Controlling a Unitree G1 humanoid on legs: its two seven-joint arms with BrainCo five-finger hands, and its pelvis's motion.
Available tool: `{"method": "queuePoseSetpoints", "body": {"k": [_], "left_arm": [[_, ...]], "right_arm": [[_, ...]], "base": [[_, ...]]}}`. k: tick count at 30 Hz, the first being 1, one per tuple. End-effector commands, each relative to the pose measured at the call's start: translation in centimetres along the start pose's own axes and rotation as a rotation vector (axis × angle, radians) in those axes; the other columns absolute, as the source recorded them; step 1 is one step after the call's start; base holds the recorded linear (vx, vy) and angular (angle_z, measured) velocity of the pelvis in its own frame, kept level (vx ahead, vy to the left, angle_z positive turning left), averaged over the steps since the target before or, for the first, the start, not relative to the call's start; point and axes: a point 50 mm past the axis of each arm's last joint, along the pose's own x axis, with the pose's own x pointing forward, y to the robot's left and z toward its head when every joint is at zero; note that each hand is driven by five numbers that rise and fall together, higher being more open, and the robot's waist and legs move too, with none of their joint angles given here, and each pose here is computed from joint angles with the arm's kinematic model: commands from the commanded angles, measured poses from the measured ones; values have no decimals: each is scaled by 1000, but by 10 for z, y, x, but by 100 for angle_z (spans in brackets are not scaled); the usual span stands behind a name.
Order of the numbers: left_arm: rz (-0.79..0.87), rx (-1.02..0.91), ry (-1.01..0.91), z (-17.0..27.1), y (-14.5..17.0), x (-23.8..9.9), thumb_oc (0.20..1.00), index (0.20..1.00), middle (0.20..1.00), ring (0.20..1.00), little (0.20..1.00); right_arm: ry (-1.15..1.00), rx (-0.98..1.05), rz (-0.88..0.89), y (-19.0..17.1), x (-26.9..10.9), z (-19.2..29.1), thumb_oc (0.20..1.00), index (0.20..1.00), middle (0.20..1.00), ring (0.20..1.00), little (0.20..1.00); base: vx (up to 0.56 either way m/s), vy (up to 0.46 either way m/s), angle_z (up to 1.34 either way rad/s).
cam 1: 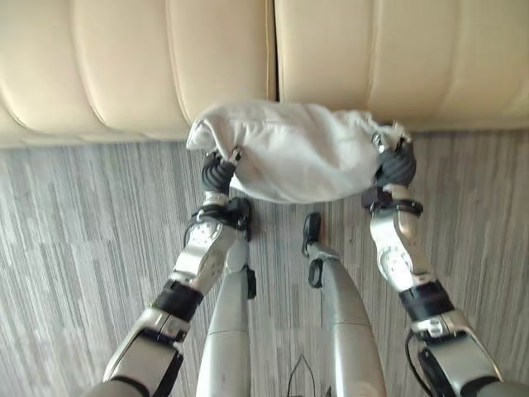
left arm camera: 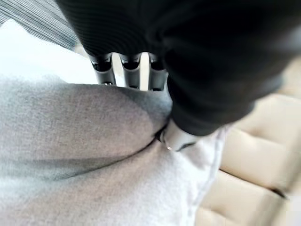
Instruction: Pick up all the scattered cushions and arrange them neatly on the sofa.
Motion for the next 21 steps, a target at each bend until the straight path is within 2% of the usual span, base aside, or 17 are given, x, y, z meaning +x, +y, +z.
{"method": "queuePoseSetpoints", "body": {"k": [1,2,4,7,8,9,21], "left_arm": [[-332,-144,-204,36,-63,-7,200,200,200,200,200],[-332,-144,-204,36,-63,-7,200,200,200,200,200],[-224,-106,-105,11,-25,-32,200,200,200,200,200],[-206,-97,-81,6,-18,-39,200,200,200,200,200],[-146,-32,-35,-1,6,-55,200,200,200,200,200],[-103,10,-8,-5,16,-63,200,200,200,200,200],[-74,100,79,-19,22,-77,200,200,200,200,200]], "right_arm": [[-55,-54,263,39,-9,8,200,200,200,200,200],[-55,-54,263,39,-9,8,200,200,200,200,200],[93,-117,182,5,-43,-17,200,200,200,200,200],[121,-119,171,0,-51,-20,200,200,200,200,200],[182,-114,123,-15,-67,-27,200,200,200,200,200],[200,-129,100,-20,-71,-29,200,200,200,200,200],[197,-121,101,-13,-76,-26,200,200,200,200,200]], "base": [[11,15,-12],[77,13,-8],[202,47,-5],[120,44,-3],[269,155,-4],[296,199,-16],[52,125,-10]]}}
